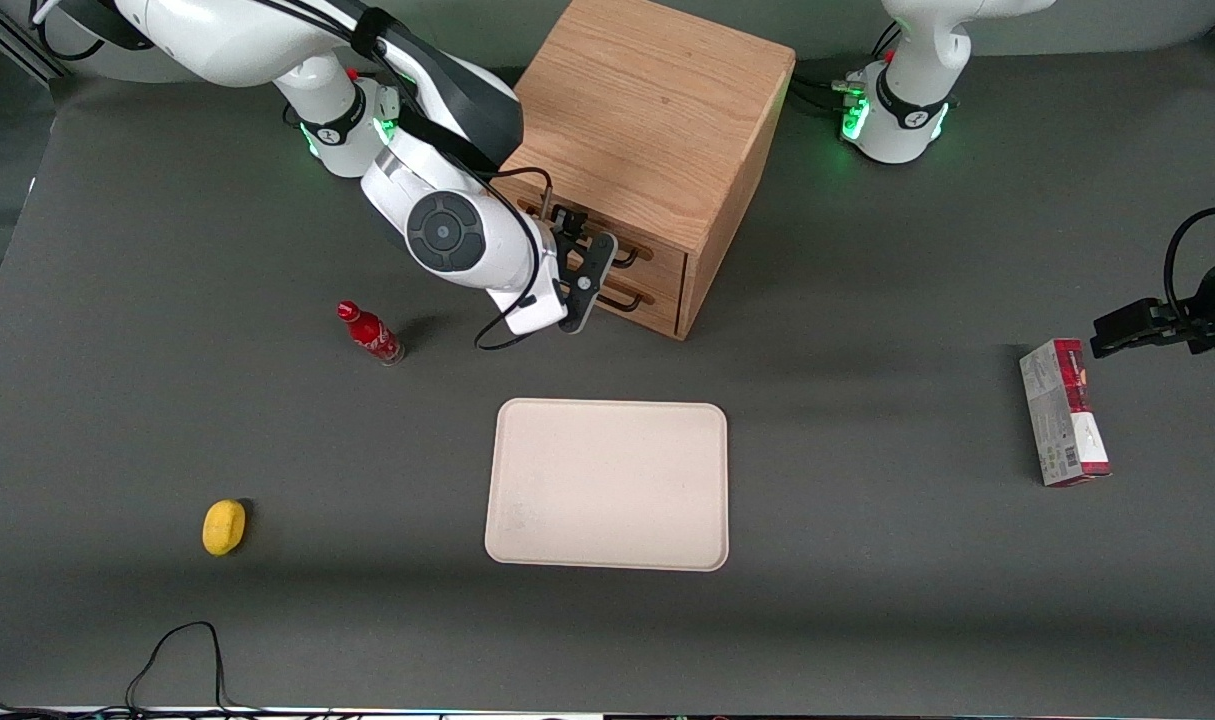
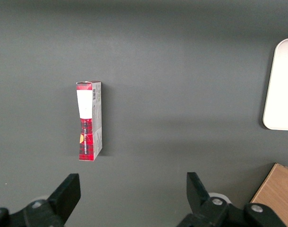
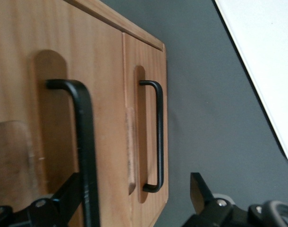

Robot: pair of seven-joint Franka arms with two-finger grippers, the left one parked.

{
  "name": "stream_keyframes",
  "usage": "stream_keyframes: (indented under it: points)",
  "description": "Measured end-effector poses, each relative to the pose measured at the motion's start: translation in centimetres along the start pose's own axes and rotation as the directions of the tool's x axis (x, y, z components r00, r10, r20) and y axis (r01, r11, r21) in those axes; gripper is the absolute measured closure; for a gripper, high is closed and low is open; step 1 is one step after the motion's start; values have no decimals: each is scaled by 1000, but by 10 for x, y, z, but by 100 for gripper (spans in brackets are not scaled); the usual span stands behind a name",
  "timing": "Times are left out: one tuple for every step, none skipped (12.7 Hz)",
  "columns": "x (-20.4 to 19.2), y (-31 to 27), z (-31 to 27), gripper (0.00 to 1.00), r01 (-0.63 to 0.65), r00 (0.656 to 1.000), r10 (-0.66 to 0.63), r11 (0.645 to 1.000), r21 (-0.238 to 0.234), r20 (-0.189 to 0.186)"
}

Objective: Open upper drawer
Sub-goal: 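Pull the upper drawer outward by its handle with the right gripper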

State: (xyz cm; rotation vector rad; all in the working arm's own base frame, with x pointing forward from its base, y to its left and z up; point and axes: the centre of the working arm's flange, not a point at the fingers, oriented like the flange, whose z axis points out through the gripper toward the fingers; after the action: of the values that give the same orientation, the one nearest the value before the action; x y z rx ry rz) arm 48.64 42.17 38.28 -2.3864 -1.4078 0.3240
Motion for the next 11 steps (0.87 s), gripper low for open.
stream_keyframes:
  points:
    - [0, 2, 3, 0, 3, 1000, -3, 1000, -4, 2]
    - [1, 3, 5, 0, 6, 1000, -6, 1000, -8, 4]
    - [2, 5, 3, 0, 8, 1000, -8, 1000, -15, 2]
    - [2, 9, 1, 0, 9, 1000, -9, 1000, -28, -3]
    - [4, 18, -3, 0, 7, 1000, -7, 999, -45, -11]
    - [5, 29, -9, 0, 2, 1000, -3, 998, -59, -21]
    - [5, 41, -14, 0, -6, 999, 4, 998, -70, -33]
    - [6, 54, -18, 0, -12, 999, 9, 997, -76, -41]
    - [5, 67, -21, 0, -11, 999, 7, 997, -77, -48]
    - [2, 83, -25, 0, -6, 999, 2, 997, -75, -46]
    - [-3, 99, -31, 0, -1, 999, -2, 997, -74, -43]
